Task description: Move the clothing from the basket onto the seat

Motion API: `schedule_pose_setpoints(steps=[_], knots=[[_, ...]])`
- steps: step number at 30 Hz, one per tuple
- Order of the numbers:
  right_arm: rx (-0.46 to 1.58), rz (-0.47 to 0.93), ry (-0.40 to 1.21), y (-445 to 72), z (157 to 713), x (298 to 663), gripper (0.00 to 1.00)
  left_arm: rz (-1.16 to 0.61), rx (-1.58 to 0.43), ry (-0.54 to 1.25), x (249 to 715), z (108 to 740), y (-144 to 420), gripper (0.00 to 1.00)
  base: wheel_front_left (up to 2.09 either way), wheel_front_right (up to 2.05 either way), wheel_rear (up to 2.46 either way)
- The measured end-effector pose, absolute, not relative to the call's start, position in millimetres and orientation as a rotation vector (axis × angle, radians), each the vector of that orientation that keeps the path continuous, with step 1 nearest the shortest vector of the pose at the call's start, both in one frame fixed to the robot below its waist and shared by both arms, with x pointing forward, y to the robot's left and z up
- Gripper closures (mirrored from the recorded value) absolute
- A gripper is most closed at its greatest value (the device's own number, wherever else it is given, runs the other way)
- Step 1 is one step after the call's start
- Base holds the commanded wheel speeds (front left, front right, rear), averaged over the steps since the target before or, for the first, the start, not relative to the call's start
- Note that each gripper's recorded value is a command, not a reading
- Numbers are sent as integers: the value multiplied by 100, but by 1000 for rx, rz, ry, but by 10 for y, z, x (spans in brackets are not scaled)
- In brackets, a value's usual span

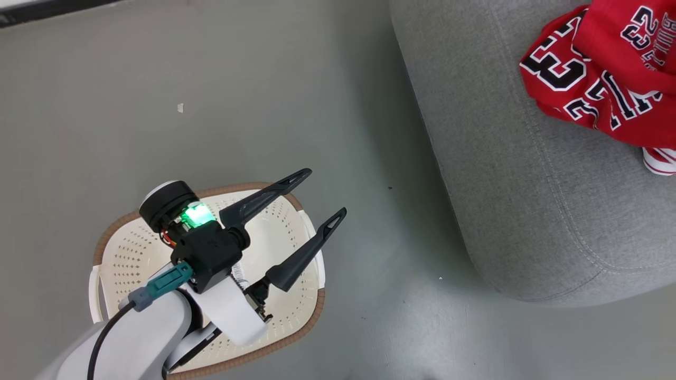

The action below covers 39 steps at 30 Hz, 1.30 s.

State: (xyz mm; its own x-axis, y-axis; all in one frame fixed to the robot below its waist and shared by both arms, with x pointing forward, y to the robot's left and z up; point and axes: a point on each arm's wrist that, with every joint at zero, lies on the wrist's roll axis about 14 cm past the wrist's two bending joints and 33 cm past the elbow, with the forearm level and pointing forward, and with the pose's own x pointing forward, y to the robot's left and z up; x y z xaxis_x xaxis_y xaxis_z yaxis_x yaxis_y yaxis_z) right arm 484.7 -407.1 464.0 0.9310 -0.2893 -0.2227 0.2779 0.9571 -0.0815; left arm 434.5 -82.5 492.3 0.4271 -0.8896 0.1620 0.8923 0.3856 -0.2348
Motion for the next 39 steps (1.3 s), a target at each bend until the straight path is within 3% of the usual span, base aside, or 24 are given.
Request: schedule_pose_setpoints(steps=[15, 39], knots=[[-118, -245, 241, -4118, 4930, 4576, 0, -1134, -273, -73, 4261, 5159, -836, 0, 0, 0, 0], [-73, -59, -84, -3541, 5834, 4578, 0, -929, -279, -115, 4255, 5471, -474, 0, 0, 0, 0]])
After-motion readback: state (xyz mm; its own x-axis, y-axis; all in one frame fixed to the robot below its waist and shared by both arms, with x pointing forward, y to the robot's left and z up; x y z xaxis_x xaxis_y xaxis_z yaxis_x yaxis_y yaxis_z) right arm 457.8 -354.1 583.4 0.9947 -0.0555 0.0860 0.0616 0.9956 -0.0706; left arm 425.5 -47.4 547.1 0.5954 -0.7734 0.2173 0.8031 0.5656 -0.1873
